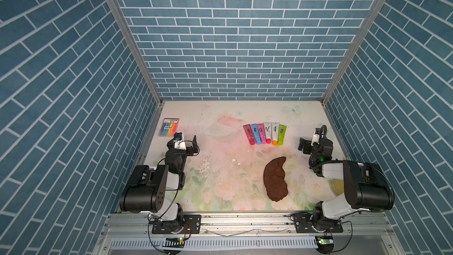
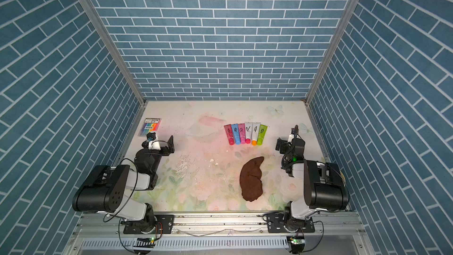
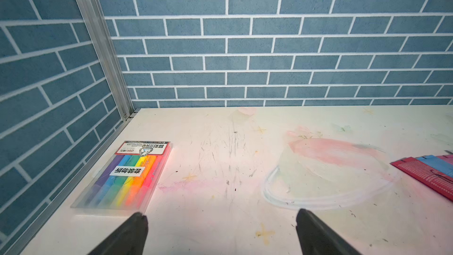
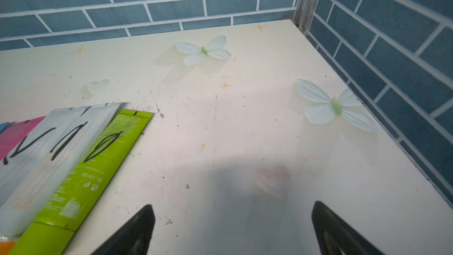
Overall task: Wipe the surface of the toothpaste tube
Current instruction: Move the toothpaste to the center of the board.
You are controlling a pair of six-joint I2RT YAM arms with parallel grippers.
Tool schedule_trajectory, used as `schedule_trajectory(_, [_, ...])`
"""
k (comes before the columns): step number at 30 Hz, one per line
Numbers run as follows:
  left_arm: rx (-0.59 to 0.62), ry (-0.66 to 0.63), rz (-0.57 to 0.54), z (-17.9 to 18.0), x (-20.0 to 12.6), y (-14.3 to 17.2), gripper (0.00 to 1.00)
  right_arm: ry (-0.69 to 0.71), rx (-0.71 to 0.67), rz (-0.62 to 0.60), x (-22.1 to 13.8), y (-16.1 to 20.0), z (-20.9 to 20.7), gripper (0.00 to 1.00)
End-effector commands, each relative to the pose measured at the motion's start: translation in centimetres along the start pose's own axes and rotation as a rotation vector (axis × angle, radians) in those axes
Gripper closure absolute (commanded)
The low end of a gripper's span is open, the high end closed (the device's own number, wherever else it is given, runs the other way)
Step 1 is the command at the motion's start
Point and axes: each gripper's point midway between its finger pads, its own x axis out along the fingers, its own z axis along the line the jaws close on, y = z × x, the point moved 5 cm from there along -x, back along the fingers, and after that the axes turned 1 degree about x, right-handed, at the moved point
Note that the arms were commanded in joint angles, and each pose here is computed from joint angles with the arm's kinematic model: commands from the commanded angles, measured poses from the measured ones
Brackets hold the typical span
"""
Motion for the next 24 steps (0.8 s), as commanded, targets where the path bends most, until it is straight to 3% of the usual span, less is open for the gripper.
schedule_trajectory(1, [0.006,0.005,-0.013,0.1,0.2,-0.3,0.0,-0.007,-0.031,-0.02,0.2,-0.7,0.1,0.01])
schedule_trajectory(16, [0.006,-0.002,-0.015,0.2,0.2,-0.3,0.0,-0.009,-0.034,-0.029,0.1,-0.8,0.1,0.01])
schedule_trajectory(24, [-0.026,-0.134,-0.058,1.2,-1.0,-1.1,0.0,0.029,-0.036,0.013,-1.2,-2.8,0.4,0.01])
